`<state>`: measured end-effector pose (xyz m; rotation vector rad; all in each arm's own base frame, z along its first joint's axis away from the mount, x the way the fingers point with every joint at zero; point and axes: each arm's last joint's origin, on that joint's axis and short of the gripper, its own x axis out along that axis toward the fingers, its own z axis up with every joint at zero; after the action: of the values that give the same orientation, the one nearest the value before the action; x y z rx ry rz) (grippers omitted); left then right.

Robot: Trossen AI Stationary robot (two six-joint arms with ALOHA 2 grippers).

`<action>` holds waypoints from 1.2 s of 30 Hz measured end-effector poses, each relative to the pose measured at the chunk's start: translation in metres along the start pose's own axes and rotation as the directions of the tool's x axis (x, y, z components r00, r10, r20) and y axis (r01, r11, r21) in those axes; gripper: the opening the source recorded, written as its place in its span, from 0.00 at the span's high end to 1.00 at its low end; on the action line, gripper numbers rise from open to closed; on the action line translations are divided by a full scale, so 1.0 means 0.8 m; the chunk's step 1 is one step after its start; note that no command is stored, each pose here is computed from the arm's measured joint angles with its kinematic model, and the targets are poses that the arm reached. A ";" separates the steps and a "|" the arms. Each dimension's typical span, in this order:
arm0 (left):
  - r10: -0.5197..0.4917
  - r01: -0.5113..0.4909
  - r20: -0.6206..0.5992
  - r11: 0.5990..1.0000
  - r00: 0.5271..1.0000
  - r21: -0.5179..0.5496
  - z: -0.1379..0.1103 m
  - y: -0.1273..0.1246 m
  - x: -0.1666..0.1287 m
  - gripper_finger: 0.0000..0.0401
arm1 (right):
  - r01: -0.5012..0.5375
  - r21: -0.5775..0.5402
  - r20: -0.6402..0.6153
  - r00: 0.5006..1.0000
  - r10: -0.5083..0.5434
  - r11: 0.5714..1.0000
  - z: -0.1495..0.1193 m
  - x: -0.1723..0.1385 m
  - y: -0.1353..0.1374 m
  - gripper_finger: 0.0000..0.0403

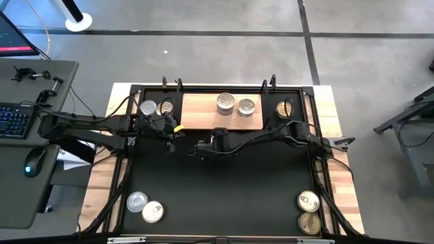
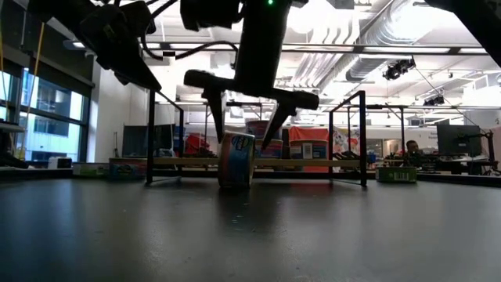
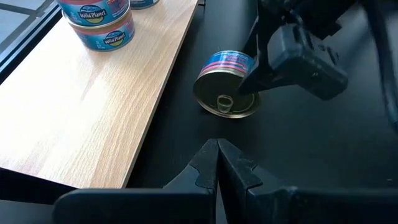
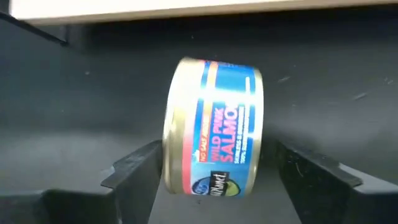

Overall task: Stack canned seafood by type on shelf
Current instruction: Stack the left blue-pink tuna can on top of the other blue-pink tuna can on the shelf

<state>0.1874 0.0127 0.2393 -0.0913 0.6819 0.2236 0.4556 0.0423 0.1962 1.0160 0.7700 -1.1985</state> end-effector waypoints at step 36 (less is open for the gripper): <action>-0.126 0.162 0.242 0.977 0.962 -0.137 0.031 -0.008 -0.002 1.00 | 0.154 -0.304 0.117 0.985 -0.124 0.940 0.195 -0.150 -0.130 0.58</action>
<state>0.2025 0.0102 0.2596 -0.2603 0.4210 0.1440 0.3225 -0.0625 0.3404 0.6462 0.9338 -1.1904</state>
